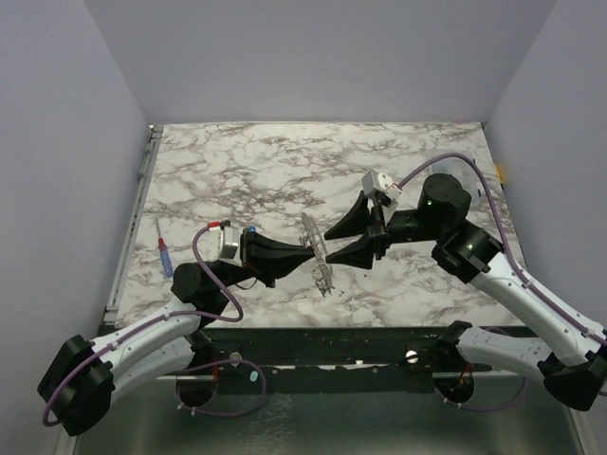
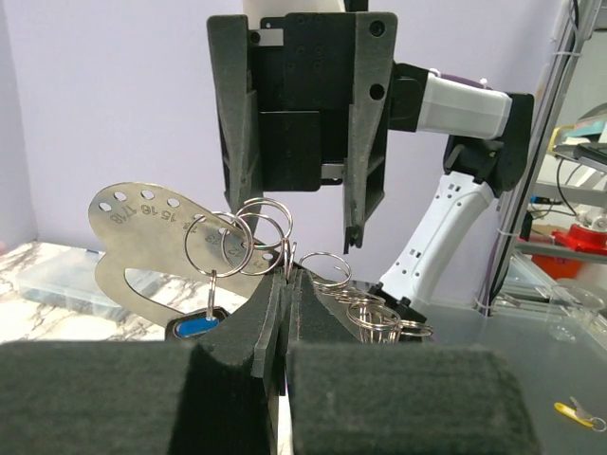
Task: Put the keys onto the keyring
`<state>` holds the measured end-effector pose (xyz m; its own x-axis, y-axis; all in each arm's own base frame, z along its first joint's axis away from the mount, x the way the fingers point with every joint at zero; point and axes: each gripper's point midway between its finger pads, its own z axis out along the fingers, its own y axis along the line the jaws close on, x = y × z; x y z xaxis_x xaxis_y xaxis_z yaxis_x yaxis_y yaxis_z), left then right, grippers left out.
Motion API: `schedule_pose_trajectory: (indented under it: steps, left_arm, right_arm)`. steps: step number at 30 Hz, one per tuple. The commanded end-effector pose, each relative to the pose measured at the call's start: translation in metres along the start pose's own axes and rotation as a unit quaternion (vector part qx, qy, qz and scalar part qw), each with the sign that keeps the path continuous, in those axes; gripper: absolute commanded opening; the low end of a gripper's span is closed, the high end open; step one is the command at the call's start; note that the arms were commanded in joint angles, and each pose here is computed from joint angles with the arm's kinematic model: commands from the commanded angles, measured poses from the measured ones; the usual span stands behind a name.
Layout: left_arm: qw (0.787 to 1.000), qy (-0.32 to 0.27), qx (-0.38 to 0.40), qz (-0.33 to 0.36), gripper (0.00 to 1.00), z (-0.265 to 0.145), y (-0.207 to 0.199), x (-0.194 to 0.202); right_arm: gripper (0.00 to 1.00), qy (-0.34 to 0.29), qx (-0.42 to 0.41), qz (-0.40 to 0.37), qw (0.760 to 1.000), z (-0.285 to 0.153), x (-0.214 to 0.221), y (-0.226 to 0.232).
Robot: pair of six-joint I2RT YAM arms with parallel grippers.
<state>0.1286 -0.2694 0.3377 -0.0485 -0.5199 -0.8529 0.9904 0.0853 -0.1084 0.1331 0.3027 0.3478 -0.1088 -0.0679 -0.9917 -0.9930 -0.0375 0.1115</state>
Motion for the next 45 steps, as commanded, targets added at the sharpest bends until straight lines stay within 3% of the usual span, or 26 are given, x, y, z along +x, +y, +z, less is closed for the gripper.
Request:
schedule_pose_trajectory:
  steps: [1, 13, 34, 45]
  left_arm:
    - [0.999, -0.026, 0.039, 0.011, 0.0, 0.007, -0.016, -0.023]
    - [0.999, -0.027, 0.034, 0.01, 0.0, 0.006, -0.014, -0.021]
    - [0.999, -0.024, 0.027, 0.015, 0.0, 0.009, -0.008, -0.019]
    - [1.0, -0.028, 0.008, 0.008, 0.0, 0.01, 0.0, -0.018]
  right_arm:
    - [0.56, -0.015, -0.05, -0.014, 0.999, 0.009, -0.012, 0.007]
    - [0.38, -0.032, -0.076, -0.008, 0.997, 0.016, -0.016, 0.008]
    - [0.36, -0.012, -0.087, 0.021, 0.996, 0.025, -0.002, 0.001]
    - [0.17, 0.0, -0.089, 0.031, 0.996, 0.028, 0.004, -0.003]
